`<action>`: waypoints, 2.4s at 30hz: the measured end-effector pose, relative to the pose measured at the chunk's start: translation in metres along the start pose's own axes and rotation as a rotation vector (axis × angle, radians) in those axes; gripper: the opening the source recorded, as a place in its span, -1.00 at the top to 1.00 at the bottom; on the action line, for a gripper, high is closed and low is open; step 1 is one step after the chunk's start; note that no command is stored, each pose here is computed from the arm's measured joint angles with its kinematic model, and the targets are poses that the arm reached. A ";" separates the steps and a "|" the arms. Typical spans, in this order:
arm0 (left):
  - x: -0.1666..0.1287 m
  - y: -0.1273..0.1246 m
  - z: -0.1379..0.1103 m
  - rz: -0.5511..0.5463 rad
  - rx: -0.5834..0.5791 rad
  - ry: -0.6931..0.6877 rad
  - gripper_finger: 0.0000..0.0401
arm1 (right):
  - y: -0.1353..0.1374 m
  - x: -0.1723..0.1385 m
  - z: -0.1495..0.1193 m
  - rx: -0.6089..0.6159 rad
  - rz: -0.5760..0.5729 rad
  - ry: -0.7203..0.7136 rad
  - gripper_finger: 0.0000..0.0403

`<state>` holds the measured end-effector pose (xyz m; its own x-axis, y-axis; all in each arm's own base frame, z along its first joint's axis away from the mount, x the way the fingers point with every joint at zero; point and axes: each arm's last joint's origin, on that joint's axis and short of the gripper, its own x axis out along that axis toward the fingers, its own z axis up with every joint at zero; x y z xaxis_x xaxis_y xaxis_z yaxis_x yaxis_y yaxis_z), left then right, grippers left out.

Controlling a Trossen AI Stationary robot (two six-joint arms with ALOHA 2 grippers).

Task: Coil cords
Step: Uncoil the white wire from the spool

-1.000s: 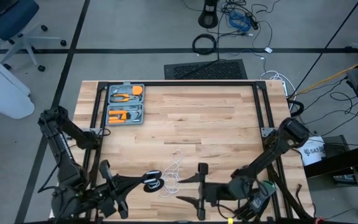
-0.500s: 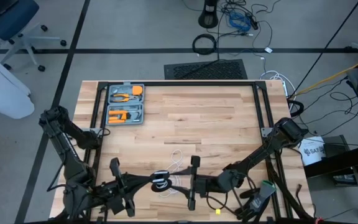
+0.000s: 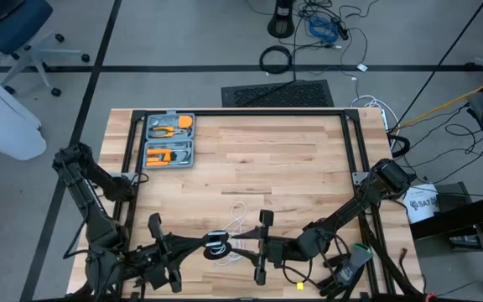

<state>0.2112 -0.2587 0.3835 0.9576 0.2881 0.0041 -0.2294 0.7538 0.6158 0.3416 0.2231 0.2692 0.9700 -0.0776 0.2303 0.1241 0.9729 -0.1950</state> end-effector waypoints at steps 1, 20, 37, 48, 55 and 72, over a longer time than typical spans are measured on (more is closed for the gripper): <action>0.000 0.000 0.000 0.000 -0.001 0.000 0.99 | 0.000 0.000 0.000 0.005 0.000 0.000 0.43; -0.001 -0.010 -0.015 -0.044 0.232 0.057 0.99 | 0.013 -0.018 0.012 -0.056 -0.122 0.041 1.00; 0.020 -0.010 -0.027 0.116 0.269 0.189 0.99 | 0.020 -0.014 0.035 0.024 0.107 -0.085 1.00; 0.037 -0.001 -0.026 0.186 0.165 0.213 0.99 | 0.007 0.007 0.018 0.084 0.134 0.046 1.00; 0.031 0.000 -0.018 0.184 0.099 0.179 0.99 | 0.003 0.011 0.010 0.088 0.126 0.109 1.00; 0.001 -0.003 0.002 0.116 0.055 0.090 0.99 | -0.007 0.016 -0.016 0.059 0.047 0.320 1.00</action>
<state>0.2133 -0.2619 0.3831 0.9054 0.4244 0.0086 -0.3249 0.6797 0.6576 0.3594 0.2111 0.2588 0.9920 -0.0875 -0.0912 0.0741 0.9872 -0.1410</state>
